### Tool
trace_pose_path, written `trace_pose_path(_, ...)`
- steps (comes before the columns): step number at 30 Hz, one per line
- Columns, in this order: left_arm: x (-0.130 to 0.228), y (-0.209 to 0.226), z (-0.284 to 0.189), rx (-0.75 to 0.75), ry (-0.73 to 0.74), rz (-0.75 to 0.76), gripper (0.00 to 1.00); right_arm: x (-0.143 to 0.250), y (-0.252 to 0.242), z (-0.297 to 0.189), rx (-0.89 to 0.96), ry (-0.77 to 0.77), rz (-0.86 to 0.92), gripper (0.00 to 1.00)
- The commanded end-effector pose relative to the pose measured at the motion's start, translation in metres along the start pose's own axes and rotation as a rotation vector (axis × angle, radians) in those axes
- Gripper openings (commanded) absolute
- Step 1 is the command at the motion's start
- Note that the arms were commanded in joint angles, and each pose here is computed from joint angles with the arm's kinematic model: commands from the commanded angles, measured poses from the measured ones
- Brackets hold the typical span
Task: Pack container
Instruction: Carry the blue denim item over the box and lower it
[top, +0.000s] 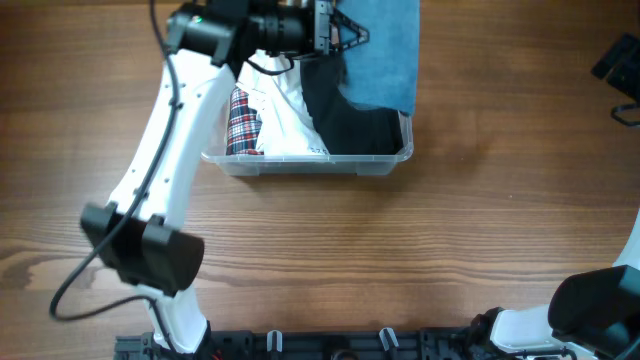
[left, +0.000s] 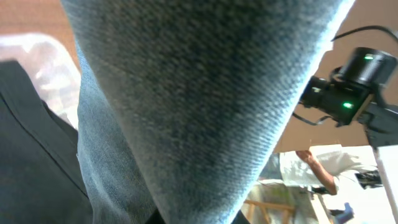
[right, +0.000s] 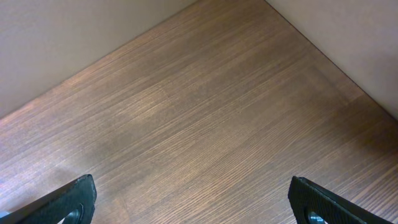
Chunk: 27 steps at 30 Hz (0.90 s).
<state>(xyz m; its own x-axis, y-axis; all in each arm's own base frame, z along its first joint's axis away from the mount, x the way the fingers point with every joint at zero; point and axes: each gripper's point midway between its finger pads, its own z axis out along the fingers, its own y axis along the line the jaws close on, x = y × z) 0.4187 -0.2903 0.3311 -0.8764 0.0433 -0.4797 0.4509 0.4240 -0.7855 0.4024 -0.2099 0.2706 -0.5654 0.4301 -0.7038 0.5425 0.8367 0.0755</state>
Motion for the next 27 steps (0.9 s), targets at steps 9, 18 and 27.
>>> trace_pose_path(9, 0.016, 0.040, 0.046, 0.121, 0.132, -0.110, 0.04, 0.005, 0.003, 0.006, -0.015, 0.019, -0.019, 1.00)
trace_pose_path(18, 0.012, -0.013, 0.031, 0.395, 0.203, -0.127, 0.04, 0.005, 0.003, 0.006, -0.015, 0.019, -0.019, 1.00)
trace_pose_path(27, 0.024, -0.006, 0.026, 0.395, 0.228, -0.133, 0.04, 0.005, 0.003, 0.006, -0.015, 0.019, -0.020, 1.00)
